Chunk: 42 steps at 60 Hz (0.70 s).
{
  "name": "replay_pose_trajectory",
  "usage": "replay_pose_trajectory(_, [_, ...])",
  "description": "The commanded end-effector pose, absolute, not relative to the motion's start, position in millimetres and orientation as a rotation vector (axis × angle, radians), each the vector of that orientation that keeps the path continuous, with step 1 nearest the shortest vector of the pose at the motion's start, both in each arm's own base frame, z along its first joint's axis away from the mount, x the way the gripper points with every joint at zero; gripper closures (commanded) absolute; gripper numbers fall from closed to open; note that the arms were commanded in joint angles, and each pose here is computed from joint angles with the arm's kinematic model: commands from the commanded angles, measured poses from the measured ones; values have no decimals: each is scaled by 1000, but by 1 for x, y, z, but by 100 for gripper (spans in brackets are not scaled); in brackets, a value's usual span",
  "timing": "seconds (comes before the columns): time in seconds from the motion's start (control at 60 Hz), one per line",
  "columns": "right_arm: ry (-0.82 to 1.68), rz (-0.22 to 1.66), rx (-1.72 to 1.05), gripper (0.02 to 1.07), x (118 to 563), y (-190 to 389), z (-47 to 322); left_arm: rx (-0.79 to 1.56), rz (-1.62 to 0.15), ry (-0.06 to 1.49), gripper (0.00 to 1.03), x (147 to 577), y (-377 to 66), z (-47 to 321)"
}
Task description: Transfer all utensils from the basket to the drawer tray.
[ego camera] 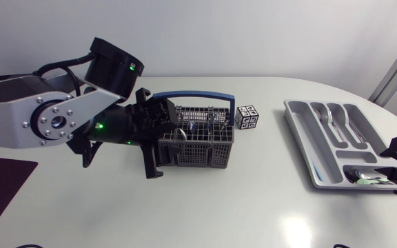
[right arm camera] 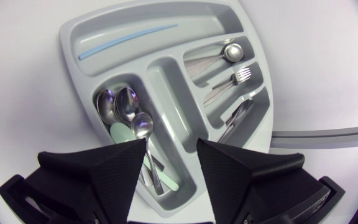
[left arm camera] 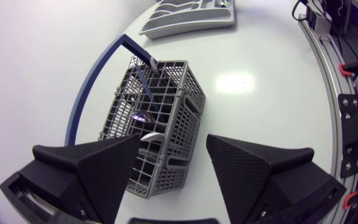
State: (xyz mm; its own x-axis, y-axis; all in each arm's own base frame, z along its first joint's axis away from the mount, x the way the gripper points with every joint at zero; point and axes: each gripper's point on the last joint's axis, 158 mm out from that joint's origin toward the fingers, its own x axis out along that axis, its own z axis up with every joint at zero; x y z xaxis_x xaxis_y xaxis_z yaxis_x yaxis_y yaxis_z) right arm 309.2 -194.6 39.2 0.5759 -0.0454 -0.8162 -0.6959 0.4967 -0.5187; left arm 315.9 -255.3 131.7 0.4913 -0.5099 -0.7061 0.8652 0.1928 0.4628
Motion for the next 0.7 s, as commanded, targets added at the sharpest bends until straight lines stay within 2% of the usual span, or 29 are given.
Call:
replay_pose_trajectory(0.0, [863, 478, -952, 31, 305, -170, 43, 1051, -1028, 410, 29, 316, -254, 122])
replay_pose_trajectory(0.1, [825, 499, -927, 26, 303, -141, 54, 1122, -1018, 372, 29, 321, -253, 123])
replay_pose_trajectory(0.333, [738, 562, -896, 25, 295, -78, 67, 1314, -1025, 308, 29, 332, -256, 122])
replay_pose_trajectory(0.383, [726, 575, -883, 23, 294, -65, 67, 1350, -1035, 300, 29, 332, -258, 121])
replay_pose_trajectory(0.683, [684, 684, -765, 22, 275, 4, 54, 1490, -1071, 266, 30, 347, -269, 116])
